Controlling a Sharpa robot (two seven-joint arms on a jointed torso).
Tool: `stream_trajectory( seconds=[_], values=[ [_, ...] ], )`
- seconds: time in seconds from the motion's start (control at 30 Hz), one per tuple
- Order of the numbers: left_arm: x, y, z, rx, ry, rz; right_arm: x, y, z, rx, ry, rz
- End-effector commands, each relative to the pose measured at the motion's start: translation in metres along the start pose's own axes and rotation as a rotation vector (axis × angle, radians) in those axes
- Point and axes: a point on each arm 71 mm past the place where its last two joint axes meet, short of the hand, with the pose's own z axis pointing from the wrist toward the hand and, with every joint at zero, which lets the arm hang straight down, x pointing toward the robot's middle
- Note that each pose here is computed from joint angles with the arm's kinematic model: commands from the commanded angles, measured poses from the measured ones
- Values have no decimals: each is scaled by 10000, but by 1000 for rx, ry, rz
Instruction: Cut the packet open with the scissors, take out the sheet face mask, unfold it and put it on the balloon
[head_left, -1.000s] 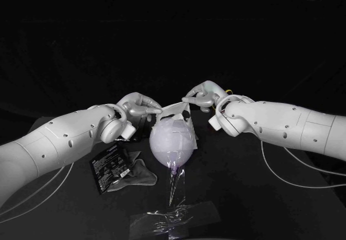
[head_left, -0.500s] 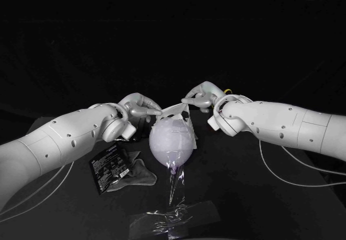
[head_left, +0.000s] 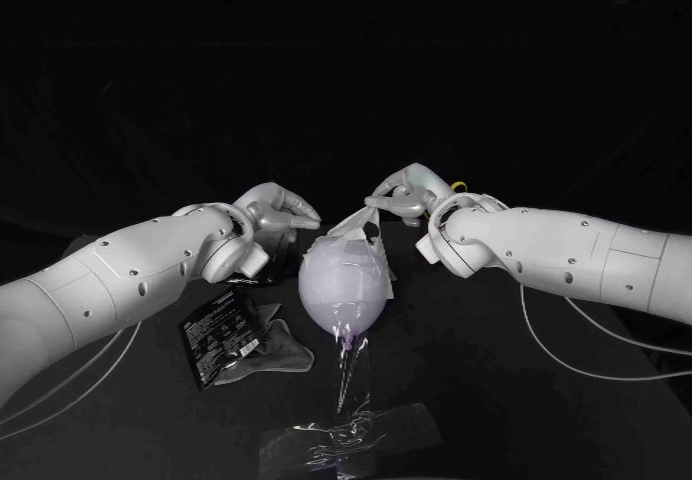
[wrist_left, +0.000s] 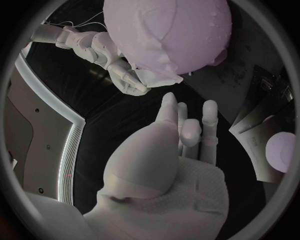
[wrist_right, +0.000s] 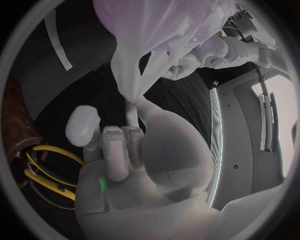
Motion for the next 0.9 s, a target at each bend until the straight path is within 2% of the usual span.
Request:
stream_trajectory(
  seconds=[0.03, 0.23, 0.37, 0.67, 0.8, 0.9],
  values=[
    [-42, -126, -34, 32, 8, 12, -50, 64, -57, -67, -66, 9],
    [-135, -301, -156, 56, 45, 16, -80, 106, -188, -98, -76, 30],
    [-165, -336, -198, 47, 52, 17, -77, 126, -230, -107, -73, 37],
    [-185, -321, -158, 17, 13, 0, -35, 180, -267, -121, -57, 48],
    [-123, -260, -99, -7, 24, -3, -17, 202, -274, -125, -51, 52],
    [-36, -180, -40, -30, 52, -5, 0, 221, -275, -129, -46, 54]
  ],
)
